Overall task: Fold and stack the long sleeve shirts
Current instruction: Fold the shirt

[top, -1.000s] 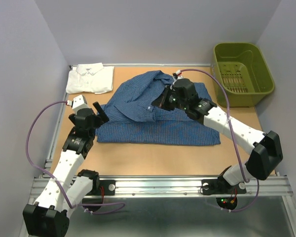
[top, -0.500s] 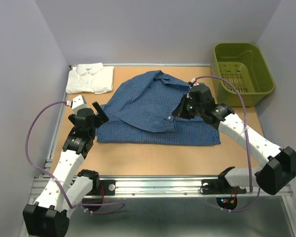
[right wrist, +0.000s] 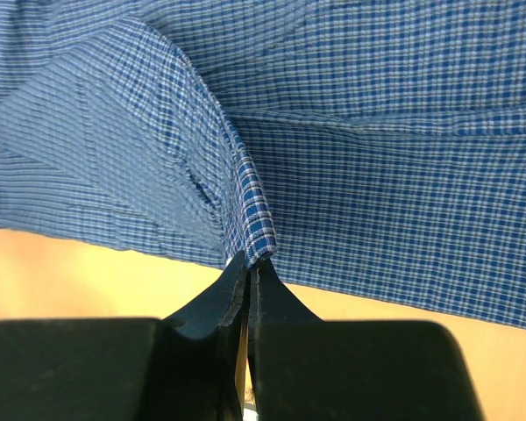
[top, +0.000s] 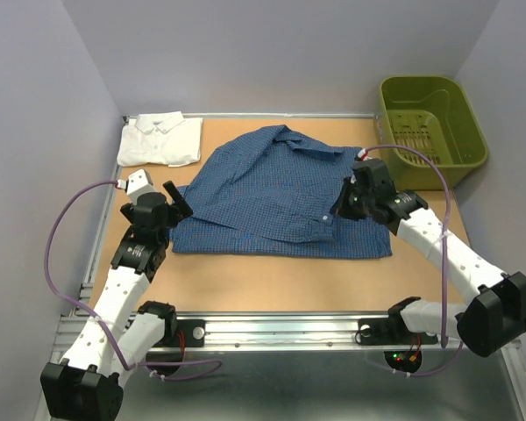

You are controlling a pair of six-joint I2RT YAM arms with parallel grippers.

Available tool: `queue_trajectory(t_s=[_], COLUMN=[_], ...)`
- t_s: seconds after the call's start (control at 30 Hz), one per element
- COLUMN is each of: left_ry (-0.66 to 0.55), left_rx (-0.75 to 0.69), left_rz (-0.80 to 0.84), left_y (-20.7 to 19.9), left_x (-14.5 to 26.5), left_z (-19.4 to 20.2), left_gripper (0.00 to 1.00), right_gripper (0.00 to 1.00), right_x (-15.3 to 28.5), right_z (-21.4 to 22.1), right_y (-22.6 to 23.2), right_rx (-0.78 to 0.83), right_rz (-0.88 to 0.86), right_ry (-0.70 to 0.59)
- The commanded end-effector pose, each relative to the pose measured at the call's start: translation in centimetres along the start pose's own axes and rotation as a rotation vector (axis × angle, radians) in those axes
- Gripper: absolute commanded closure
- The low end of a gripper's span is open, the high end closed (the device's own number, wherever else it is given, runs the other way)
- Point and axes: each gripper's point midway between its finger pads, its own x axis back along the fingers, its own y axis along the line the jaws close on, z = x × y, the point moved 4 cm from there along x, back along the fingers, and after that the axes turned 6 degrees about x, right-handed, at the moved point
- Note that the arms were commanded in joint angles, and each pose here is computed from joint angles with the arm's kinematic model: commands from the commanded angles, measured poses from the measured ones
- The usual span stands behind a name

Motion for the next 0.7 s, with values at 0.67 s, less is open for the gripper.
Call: queue_trajectory(t_s=[0.67], left_ry=[-0.014], left_rx=[0.007], left_rz=[-0.019], left_y=[0.3], left_x=[-0.2], left_z=[-0.1], left_gripper=[0.02], right_gripper=[0.99], right_x=[-3.3], right_z=[2.6], right_y=[-6.8], right_rx=[0.010], right_rz=[0.344], right_ry=[0.068])
